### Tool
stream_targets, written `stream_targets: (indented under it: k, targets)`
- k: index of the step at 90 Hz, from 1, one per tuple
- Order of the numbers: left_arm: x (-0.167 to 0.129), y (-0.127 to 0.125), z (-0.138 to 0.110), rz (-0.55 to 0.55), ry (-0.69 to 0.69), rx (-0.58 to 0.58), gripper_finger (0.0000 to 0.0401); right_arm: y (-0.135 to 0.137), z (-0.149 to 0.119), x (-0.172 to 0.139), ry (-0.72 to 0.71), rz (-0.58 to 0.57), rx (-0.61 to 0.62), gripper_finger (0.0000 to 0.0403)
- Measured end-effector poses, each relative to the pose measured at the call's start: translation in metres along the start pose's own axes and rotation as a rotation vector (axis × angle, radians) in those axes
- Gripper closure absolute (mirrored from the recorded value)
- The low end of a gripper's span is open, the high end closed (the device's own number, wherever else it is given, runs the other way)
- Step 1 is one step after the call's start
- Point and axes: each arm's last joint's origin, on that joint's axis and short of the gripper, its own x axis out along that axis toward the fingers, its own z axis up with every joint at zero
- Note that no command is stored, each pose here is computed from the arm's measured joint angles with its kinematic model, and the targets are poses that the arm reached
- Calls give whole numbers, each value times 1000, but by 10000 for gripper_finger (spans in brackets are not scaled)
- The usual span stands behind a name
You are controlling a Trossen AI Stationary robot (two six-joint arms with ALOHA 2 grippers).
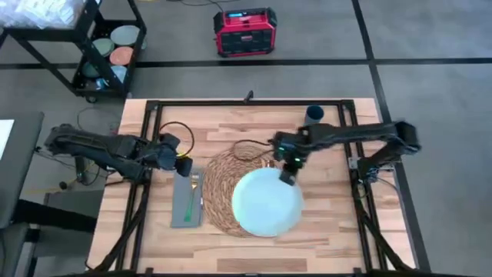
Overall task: Set table place
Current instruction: Put the white plate to the left of the gold table knife on the brown table mat
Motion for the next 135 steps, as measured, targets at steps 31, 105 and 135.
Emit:
stream_targets:
  k: [31,105,135]
  targets:
    - [-28,33,2,-32,-38,0,280,-9,81,5,-23,-15,-88,403]
    - [-33,47,-2,42,-7,50,281,-59,117,39,5,24,-46,403]
    - [-33,47,-2,42,-7,51,281,-54,117,41,7,29,-82,402]
